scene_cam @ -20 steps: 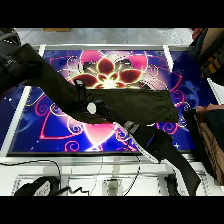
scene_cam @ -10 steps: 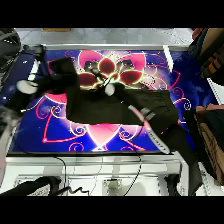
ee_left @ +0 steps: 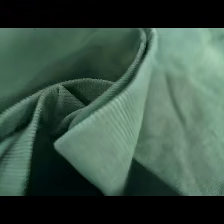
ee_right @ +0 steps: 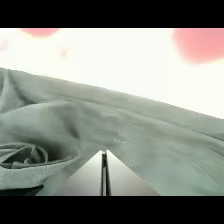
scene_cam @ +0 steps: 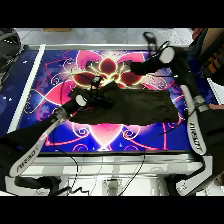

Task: Fold the clothes and pants, and hang the long-sleeved shirts on hangers.

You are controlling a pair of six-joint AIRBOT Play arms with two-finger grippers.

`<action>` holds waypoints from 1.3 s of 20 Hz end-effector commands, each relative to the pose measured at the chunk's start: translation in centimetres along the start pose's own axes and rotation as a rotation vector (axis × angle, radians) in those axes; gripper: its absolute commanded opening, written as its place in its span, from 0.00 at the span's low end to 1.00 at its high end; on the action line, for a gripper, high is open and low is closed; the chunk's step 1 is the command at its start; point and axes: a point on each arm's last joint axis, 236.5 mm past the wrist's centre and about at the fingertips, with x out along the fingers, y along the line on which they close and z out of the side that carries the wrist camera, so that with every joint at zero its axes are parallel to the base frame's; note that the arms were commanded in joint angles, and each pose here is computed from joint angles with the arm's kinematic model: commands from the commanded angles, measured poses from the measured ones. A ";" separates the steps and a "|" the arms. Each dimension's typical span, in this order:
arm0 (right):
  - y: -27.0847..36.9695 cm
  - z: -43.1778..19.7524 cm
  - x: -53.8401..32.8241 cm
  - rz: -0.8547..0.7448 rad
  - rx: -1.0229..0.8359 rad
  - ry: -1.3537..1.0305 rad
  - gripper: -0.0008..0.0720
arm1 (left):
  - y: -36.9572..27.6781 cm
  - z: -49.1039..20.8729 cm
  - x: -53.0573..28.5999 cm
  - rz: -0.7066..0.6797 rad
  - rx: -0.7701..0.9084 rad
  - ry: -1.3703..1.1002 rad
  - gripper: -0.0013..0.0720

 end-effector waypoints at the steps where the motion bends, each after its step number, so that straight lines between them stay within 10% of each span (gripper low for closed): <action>1: -3.6 -0.3 -2.7 -0.054 0.037 0.019 0.05 | 0.5 -1.6 1.2 0.010 0.010 0.042 0.79; 2: -4.0 -0.5 -2.6 -0.064 0.038 0.026 0.05 | 1.5 -1.0 0.3 0.018 -0.034 0.033 0.93; 14: -6.8 -0.9 -2.9 -0.179 -0.020 0.046 0.05 | 24.0 -4.1 -18.9 0.207 -0.434 0.067 0.90; 26: -6.7 -0.9 -2.9 -0.174 -0.018 0.046 0.05 | 22.9 -7.9 -9.9 0.079 -0.544 0.141 0.80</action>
